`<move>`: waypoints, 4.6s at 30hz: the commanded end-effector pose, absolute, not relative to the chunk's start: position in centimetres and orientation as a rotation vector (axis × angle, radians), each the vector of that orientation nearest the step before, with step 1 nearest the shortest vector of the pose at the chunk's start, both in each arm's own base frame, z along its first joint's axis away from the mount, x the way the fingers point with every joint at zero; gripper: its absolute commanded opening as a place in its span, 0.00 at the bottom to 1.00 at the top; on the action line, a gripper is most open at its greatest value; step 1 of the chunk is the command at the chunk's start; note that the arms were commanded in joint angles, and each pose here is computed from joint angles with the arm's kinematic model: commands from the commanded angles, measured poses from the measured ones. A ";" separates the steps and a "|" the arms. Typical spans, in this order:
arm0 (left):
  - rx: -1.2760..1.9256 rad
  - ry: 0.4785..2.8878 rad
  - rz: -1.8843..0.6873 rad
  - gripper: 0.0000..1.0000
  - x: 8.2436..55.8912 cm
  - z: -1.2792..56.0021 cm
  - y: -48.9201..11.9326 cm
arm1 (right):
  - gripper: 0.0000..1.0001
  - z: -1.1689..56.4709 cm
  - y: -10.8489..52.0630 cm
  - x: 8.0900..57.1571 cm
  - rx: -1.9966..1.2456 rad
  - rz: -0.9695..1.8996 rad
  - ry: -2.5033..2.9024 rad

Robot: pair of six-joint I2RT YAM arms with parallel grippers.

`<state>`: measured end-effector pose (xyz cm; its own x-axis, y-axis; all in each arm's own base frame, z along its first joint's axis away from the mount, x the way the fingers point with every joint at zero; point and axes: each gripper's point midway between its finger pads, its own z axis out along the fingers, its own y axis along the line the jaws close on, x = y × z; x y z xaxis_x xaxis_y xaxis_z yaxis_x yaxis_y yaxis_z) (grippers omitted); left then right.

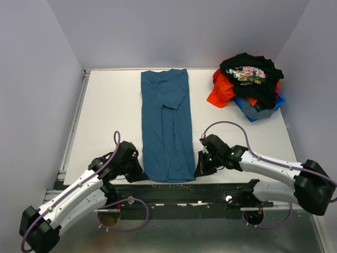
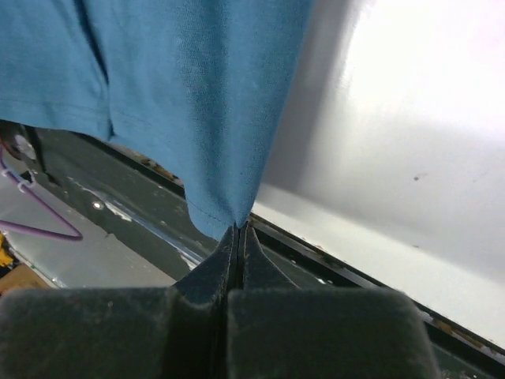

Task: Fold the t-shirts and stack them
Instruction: Grab the bottom of the folded rectangular tshirt with both arms, then fold the folded rectangular tshirt in 1/3 of the way, then grab one side of the 2/3 rectangular tshirt with both arms

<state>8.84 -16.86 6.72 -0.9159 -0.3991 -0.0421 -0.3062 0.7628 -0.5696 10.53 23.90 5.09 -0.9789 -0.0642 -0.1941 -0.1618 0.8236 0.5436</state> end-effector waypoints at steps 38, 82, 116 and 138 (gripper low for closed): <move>-0.380 2.822 -0.692 0.00 9.9 7.9 -17.3 | 0.01 5.4 25.0 10.6 -0.218 0.918 2.844; -0.584 2.373 -0.390 0.00 46.1 10.1 -14.9 | 0.01 8.8 24.6 42.9 0.099 0.716 2.710; -0.545 2.245 -0.685 0.76 45.5 13.7 -14.4 | 0.64 10.6 22.2 40.4 0.056 0.756 2.568; -0.492 2.467 -0.648 0.55 34.3 4.7 -13.6 | 0.46 2.6 24.0 32.7 -0.040 0.812 2.754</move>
